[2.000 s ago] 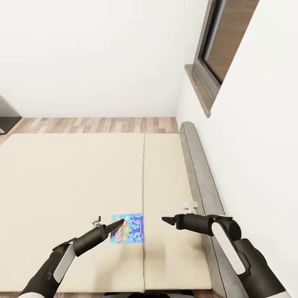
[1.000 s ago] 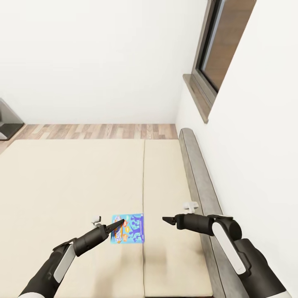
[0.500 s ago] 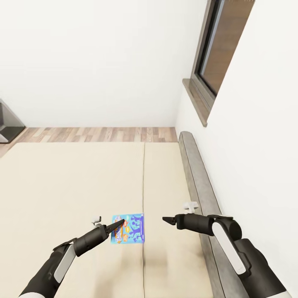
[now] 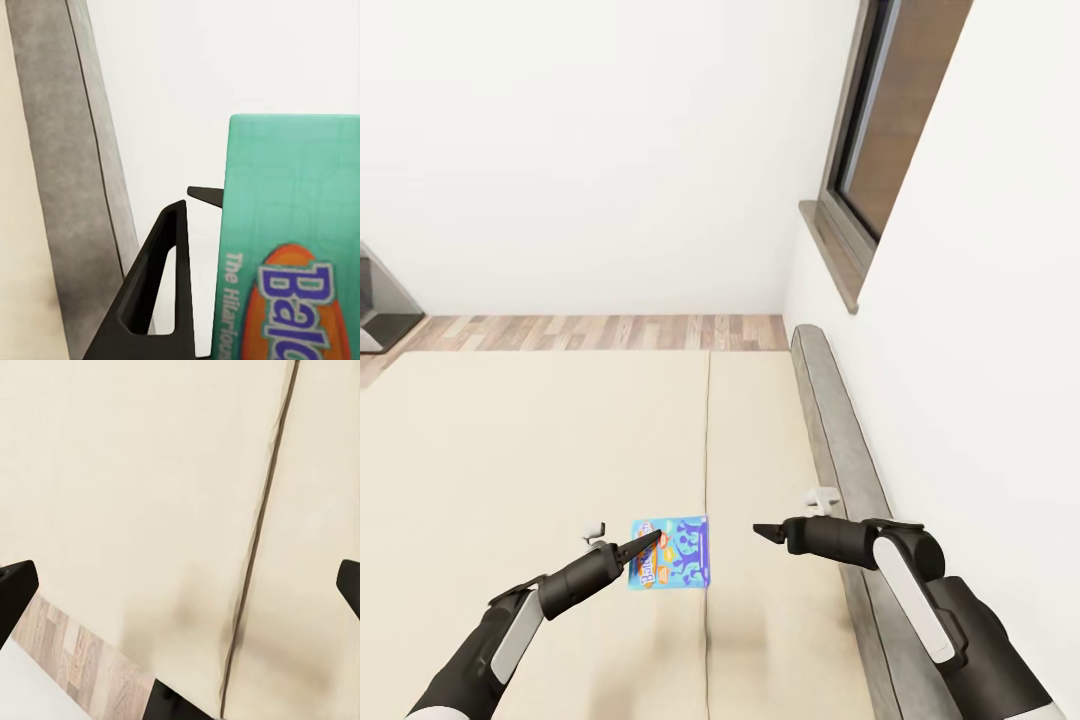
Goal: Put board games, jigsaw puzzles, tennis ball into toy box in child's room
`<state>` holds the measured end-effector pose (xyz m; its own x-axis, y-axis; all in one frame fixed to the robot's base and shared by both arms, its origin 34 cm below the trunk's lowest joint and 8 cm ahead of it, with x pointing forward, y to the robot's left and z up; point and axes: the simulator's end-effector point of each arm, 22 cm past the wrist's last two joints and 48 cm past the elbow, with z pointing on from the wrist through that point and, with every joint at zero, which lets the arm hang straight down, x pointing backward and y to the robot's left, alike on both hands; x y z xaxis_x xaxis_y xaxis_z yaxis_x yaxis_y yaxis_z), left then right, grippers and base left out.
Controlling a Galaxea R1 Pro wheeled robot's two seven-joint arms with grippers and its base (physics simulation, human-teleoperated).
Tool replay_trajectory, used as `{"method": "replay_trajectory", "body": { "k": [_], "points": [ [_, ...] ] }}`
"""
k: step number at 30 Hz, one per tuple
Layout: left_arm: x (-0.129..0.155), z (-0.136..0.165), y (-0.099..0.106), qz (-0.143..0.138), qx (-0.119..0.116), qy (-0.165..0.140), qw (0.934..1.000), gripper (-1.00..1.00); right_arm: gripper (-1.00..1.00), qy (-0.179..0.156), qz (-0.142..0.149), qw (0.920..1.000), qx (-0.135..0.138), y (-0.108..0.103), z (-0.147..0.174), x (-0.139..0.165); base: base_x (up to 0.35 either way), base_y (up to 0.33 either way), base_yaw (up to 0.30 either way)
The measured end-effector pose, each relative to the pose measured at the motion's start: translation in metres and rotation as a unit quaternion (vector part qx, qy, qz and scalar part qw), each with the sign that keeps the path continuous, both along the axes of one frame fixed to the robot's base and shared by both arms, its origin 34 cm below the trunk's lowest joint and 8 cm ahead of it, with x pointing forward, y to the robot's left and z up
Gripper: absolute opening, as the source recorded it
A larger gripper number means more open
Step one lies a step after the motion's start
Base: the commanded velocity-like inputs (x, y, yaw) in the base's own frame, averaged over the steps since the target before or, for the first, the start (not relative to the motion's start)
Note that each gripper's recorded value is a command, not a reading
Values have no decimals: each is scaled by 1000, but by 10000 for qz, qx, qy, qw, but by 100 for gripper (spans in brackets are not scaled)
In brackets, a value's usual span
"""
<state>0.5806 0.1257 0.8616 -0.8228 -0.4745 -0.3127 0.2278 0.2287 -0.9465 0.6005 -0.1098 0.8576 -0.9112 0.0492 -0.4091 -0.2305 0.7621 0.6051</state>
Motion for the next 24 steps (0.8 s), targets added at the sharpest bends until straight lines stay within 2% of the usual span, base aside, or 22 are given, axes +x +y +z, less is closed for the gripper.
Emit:
{"method": "replay_trajectory", "body": {
  "k": [24],
  "points": [
    [5,18,1,0,10,-185,9998,-100,100,-197,6,9998,2,0,20,5,0,0,0]
  ]
}}
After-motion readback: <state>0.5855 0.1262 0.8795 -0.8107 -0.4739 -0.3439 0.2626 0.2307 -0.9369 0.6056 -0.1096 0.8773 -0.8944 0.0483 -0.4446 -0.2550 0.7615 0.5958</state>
